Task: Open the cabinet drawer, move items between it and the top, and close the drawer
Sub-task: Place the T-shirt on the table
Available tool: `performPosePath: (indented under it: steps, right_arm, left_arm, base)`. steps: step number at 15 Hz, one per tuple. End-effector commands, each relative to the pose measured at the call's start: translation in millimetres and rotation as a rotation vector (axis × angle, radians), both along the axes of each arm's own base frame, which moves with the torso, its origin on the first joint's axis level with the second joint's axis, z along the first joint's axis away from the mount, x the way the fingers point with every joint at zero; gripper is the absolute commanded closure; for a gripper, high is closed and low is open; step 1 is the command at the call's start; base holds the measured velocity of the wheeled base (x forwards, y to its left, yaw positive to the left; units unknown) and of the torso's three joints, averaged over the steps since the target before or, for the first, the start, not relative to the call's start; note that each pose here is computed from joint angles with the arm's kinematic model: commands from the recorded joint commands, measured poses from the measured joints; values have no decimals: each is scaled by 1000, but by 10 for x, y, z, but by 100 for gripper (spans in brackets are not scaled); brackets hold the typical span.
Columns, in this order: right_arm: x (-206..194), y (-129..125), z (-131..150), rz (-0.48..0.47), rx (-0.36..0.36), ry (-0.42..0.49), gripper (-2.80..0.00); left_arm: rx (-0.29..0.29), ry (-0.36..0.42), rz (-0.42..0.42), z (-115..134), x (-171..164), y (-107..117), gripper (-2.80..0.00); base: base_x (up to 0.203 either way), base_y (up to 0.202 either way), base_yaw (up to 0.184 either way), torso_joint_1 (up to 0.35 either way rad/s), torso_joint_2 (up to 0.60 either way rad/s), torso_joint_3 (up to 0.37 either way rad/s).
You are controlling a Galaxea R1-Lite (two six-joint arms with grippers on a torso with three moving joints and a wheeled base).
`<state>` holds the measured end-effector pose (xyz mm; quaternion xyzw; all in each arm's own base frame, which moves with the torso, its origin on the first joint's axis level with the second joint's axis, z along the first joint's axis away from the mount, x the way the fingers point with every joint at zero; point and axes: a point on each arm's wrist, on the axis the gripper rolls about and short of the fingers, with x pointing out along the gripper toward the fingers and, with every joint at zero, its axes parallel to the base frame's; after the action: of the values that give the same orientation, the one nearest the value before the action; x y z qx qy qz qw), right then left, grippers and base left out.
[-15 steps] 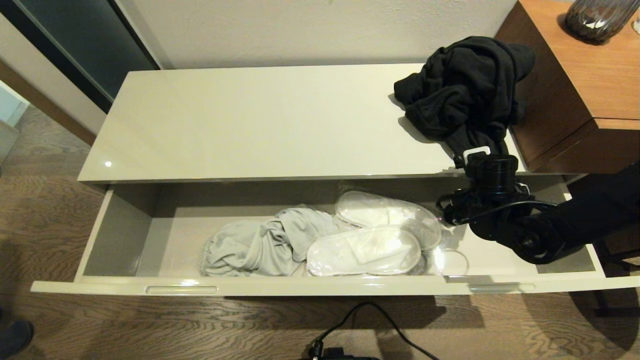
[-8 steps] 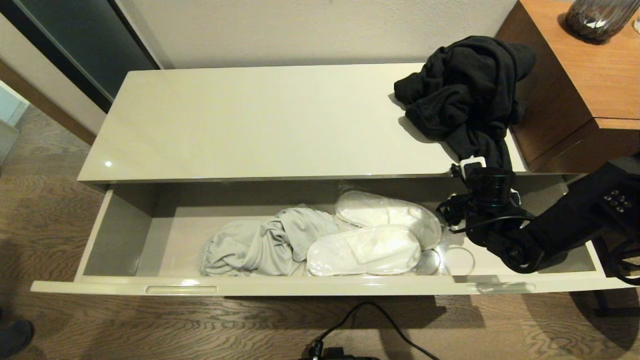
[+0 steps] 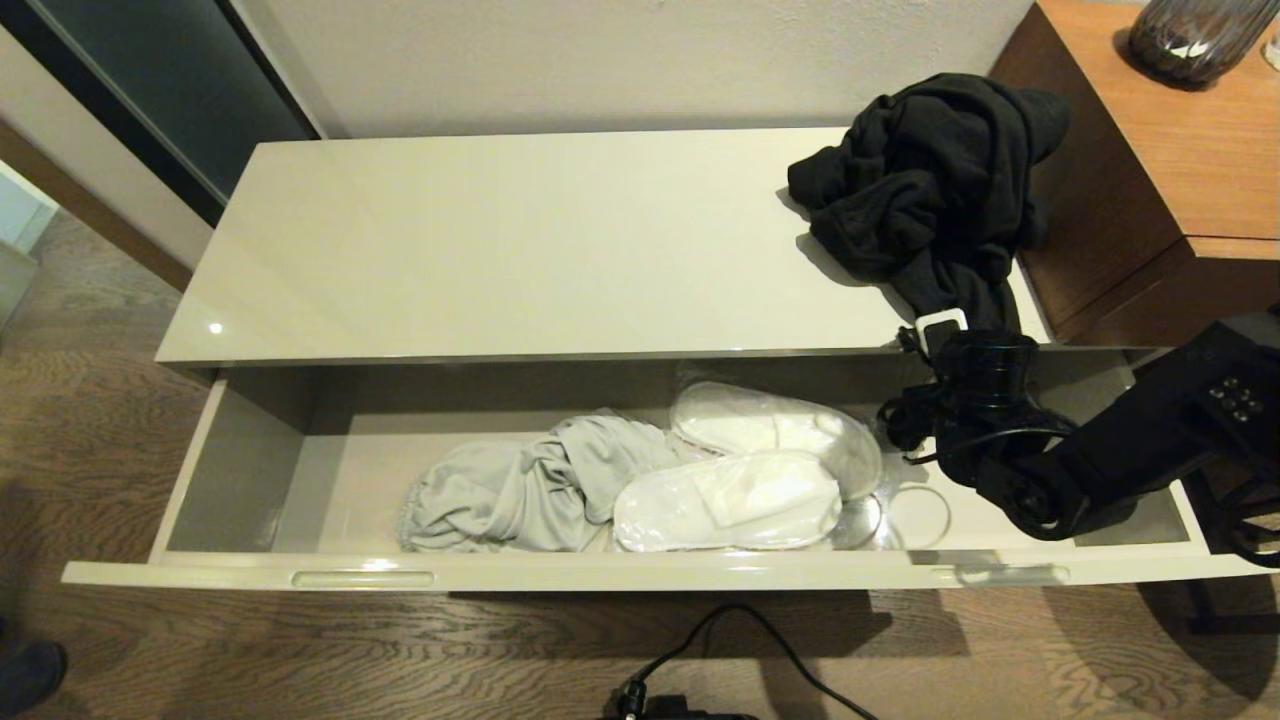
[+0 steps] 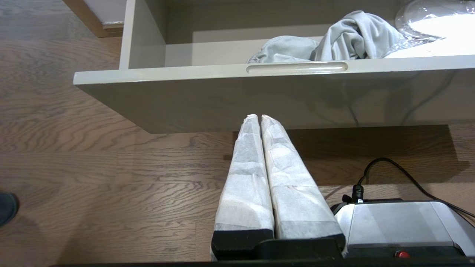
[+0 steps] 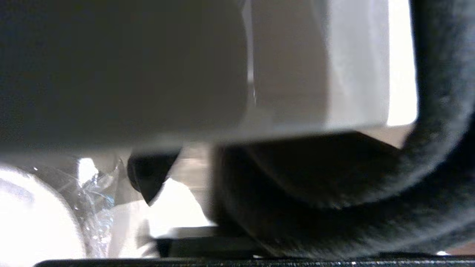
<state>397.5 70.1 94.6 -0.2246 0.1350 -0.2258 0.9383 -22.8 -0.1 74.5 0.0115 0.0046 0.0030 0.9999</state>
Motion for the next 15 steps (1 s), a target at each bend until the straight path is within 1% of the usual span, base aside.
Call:
performPosePath:
  steps: [1, 3, 5, 6, 7, 9, 11, 12, 13, 15]
  right_arm:
    - [-24, -2, 96, 0, -7, -14, 0]
    - [-140, 1, 395, 10, -10, -48, 0]
    - [-186, 34, 447, 23, -17, -29, 0]
    - [-255, 62, 570, 34, -17, -33, 0]
    - [-364, 78, 778, 45, -11, -57, 0]
    - [-533, 107, 1223, 65, -7, -71, 0]
    - [-544, 148, 1701, 77, 1, -100, 0]
    - [-554, 157, 1872, 86, 0, -94, 0]
    - [-552, 165, 2097, 94, 6, -113, 0]
    - [-605, 159, 2675, 113, 22, -189, 0]
  left_arm:
    - [0, 2, 2, 0, 1, 0, 0]
    - [0, 2, 0, 0, 1, 0, 0]
    - [0, 2, 2, 0, 1, 0, 0]
    - [0, 2, 2, 0, 1, 0, 0]
    - [0, 2, 2, 0, 1, 0, 0]
    - [0, 2, 2, 0, 1, 0, 0]
    - [0, 2, 2, 0, 1, 0, 0]
    - [0, 2, 2, 0, 1, 0, 0]
    - [0, 2, 2, 0, 1, 0, 0]
    - [0, 2, 2, 0, 1, 0, 0]
  base:
    - [0, 0, 0, 0, 0, 0]
    - [0, 0, 0, 0, 0, 0]
    - [0, 0, 0, 0, 0, 0]
    - [0, 0, 0, 0, 0, 0]
    - [0, 0, 0, 0, 0, 0]
    - [0, 0, 0, 0, 0, 0]
    - [0, 0, 0, 0, 0, 0]
    - [0, 0, 0, 0, 0, 0]
    - [0, 0, 0, 0, 0, 0]
    - [0, 0, 0, 0, 0, 0]
